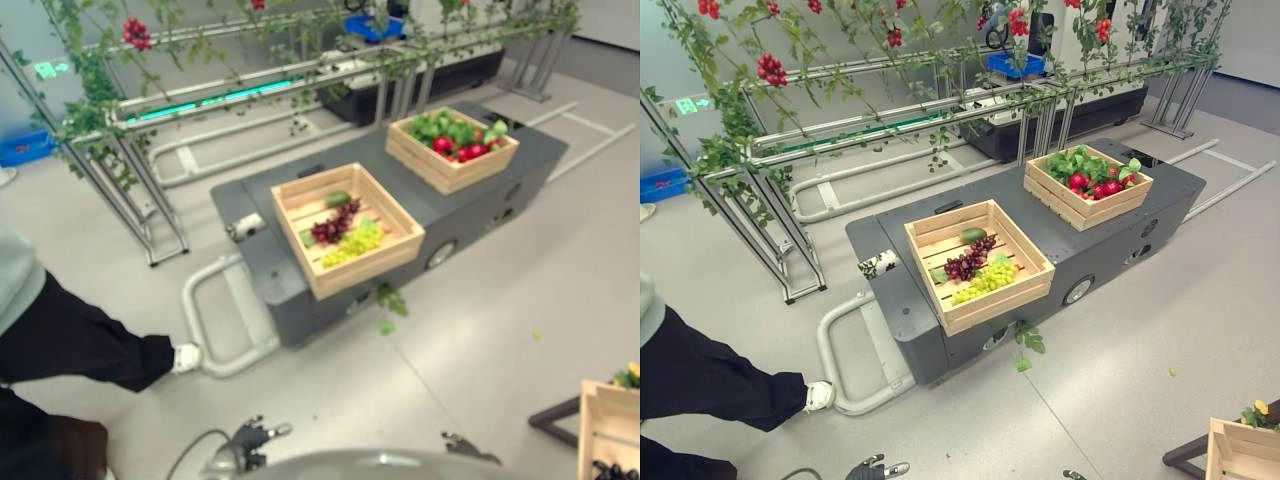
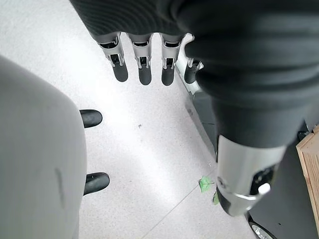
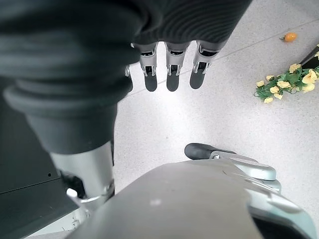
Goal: Pick up the fruits from the basket on one side to the basket on the other side
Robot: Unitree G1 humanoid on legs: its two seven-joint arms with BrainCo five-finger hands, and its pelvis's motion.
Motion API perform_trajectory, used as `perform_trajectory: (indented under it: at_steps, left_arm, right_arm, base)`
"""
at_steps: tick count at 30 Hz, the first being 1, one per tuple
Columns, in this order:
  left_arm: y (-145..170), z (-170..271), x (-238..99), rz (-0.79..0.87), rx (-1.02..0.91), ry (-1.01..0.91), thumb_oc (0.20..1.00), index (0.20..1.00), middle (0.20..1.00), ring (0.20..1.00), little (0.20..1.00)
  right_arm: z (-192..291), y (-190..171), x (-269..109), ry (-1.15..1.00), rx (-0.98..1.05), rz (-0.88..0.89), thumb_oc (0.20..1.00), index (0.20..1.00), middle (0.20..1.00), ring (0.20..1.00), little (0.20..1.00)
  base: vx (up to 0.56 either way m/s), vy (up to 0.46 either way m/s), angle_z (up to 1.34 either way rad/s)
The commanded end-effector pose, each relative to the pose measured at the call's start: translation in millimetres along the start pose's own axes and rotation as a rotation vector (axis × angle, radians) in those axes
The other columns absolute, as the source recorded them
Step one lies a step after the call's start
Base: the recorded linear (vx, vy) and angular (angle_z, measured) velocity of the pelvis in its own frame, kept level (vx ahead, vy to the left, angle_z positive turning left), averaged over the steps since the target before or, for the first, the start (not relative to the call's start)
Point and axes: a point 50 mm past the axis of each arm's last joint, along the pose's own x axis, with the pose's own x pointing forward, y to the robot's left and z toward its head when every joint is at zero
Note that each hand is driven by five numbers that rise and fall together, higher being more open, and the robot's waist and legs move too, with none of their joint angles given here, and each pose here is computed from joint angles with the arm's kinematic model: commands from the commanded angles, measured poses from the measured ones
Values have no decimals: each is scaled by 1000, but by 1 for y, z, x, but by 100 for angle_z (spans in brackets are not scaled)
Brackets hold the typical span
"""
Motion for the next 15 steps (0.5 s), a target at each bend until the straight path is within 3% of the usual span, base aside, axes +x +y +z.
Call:
perform_trajectory:
  at_steps: [1, 15]
  left_arm:
    - [-11, 1, 1, -26, -35, 5, 1000, 1000, 1000, 1000, 1000]
    - [-13, 11, 3, -17, -31, -38, 1000, 1000, 1000, 1000, 1000]
  right_arm:
    - [8, 0, 2, -12, -14, 8, 1000, 1000, 1000, 1000, 1000]
    - [11, -7, 2, -19, -6, -18, 1000, 1000, 1000, 1000, 1000]
  base:
    - [0, 0, 0]
    - [-19, -18, 0]
